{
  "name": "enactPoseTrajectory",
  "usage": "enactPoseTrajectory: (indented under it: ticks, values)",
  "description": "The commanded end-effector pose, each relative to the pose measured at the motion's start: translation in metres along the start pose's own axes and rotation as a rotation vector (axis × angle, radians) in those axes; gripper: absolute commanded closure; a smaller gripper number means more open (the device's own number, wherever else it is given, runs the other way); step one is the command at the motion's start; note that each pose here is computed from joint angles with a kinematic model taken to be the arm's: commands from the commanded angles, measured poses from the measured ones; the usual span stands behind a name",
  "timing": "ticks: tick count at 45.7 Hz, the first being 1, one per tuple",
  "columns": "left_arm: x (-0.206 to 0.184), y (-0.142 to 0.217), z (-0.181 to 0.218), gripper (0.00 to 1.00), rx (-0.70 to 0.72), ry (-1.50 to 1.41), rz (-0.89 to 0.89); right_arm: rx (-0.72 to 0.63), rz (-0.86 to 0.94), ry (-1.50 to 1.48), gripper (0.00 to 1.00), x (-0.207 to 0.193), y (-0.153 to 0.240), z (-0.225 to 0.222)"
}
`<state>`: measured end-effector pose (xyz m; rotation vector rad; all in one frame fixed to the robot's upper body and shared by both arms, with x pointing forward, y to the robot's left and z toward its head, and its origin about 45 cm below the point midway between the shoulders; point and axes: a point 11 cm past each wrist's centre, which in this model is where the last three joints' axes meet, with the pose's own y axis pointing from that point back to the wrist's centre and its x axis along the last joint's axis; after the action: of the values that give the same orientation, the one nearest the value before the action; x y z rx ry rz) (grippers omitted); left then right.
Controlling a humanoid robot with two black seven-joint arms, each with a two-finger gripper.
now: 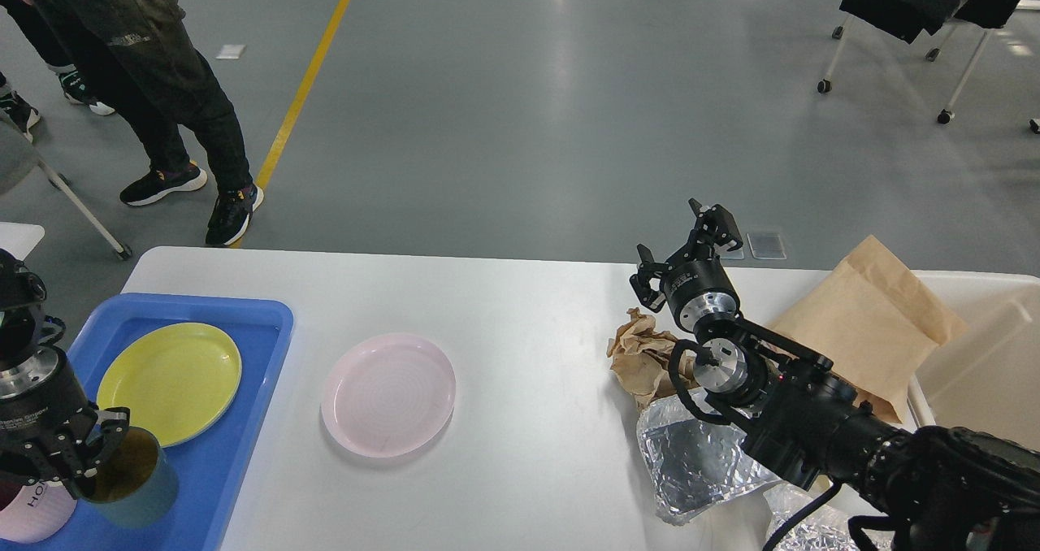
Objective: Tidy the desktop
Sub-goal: 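Carry the dark mug into the blue tray with the left gripper, then release the mug and raise the left gripper toward the pink plate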
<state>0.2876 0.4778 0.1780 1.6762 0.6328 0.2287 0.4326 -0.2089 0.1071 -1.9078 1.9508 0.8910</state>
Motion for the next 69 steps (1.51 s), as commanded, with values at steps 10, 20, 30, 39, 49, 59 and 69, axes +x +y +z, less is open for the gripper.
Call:
enactPoseTrajectory:
  ticks: [10,20,30,39,49,59,69]
  values:
    - [0.003,-0.013,0.0,0.97,0.0,0.009,0.001,0.0,0.0,0.0,0.0,0.0,0.0,0.0]
    - [0.003,-0.013,0.004,0.79,-0.01,0.005,0.001,0.0,0.0,0.0,0.0,0.0,0.0,0.0]
    - [0.001,-0.017,0.014,0.45,-0.023,-0.001,-0.011,0.0,0.0,0.0,0.0,0.0,0.0,0.0]
    - [0.004,-0.002,0.023,0.05,-0.039,-0.021,0.013,0.0,0.0,0.0,0.0,0.0,0.0,0.0]
    - [0.005,0.049,0.04,0.04,0.022,-0.098,0.07,0.0,0.0,0.0,0.0,0.0,0.0,0.0]
    - [0.007,0.102,0.087,0.04,0.013,-0.203,0.174,0.0,0.0,0.0,0.0,0.0,0.0,0.0]
    - [-0.003,0.183,0.157,0.04,-0.124,-0.348,0.331,0.0,0.0,0.0,0.0,0.0,0.0,0.0]
